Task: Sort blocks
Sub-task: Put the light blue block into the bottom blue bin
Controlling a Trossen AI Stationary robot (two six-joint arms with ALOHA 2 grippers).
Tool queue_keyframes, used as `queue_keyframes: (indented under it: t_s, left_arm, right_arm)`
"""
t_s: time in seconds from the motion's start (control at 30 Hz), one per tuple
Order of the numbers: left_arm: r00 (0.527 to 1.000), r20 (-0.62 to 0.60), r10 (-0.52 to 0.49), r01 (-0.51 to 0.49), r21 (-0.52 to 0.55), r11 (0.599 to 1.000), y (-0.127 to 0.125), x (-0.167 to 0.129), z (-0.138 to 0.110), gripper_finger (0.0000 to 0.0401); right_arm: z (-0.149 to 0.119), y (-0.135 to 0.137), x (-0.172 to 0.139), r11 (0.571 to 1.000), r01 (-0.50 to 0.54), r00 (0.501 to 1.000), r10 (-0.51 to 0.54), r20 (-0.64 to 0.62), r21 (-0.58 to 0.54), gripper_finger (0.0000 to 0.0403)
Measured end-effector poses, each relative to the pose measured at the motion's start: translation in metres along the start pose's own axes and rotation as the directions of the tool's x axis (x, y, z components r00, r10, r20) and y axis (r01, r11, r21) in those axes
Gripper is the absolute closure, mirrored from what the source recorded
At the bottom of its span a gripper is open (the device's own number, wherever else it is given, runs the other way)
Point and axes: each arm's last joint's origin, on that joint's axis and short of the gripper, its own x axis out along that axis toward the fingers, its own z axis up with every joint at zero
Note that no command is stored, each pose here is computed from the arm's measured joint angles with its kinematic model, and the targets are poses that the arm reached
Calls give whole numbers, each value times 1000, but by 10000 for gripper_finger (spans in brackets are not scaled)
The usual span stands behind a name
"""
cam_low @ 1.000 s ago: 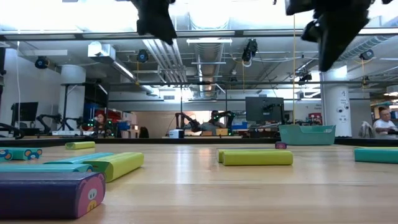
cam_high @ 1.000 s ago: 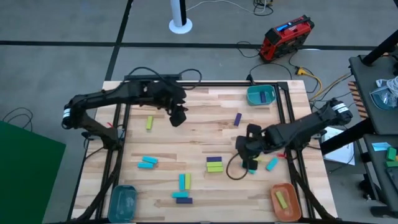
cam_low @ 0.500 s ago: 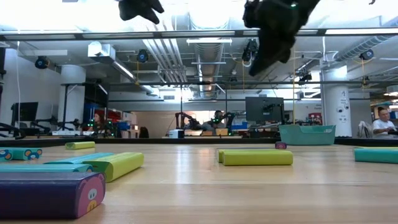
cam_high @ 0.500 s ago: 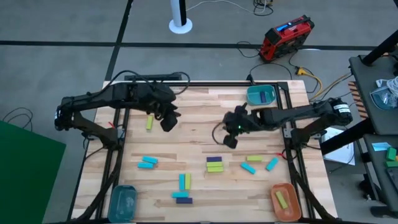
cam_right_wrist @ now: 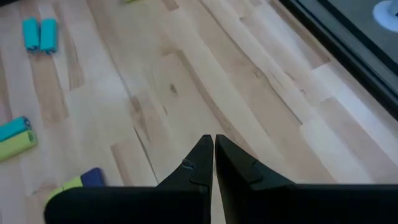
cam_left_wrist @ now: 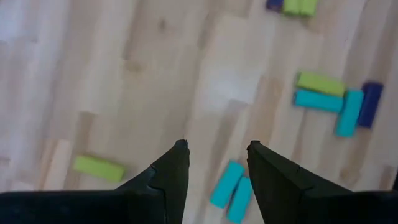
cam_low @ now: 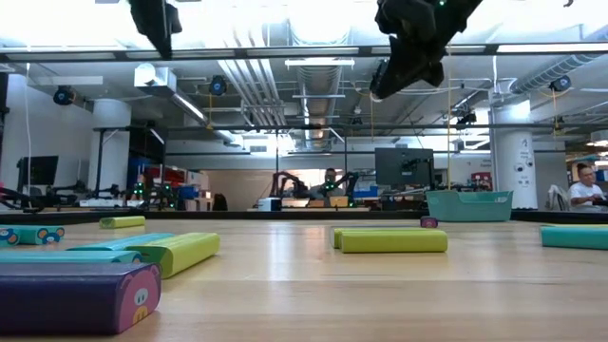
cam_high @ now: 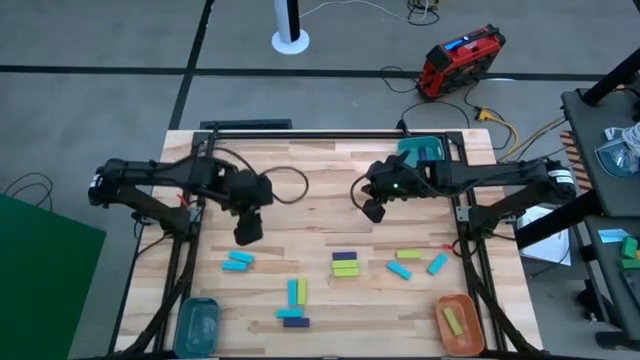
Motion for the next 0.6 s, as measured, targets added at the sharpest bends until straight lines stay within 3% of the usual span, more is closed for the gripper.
queue_keyframes:
  t_s: [0.17, 0.6]
  left_arm:
    - [992, -62, -108, 109, 20, 994, -6, 39, -8, 259]
    - [975, -197, -103, 135, 157, 978, -15, 118, -55, 259]
  right_arm:
    - [2, -3, -6, 1000, -1, 1000, 1, 19, 12, 394]
    - [-2, -4, -6, 1000, 8, 1000, -8, -5, 17, 394]
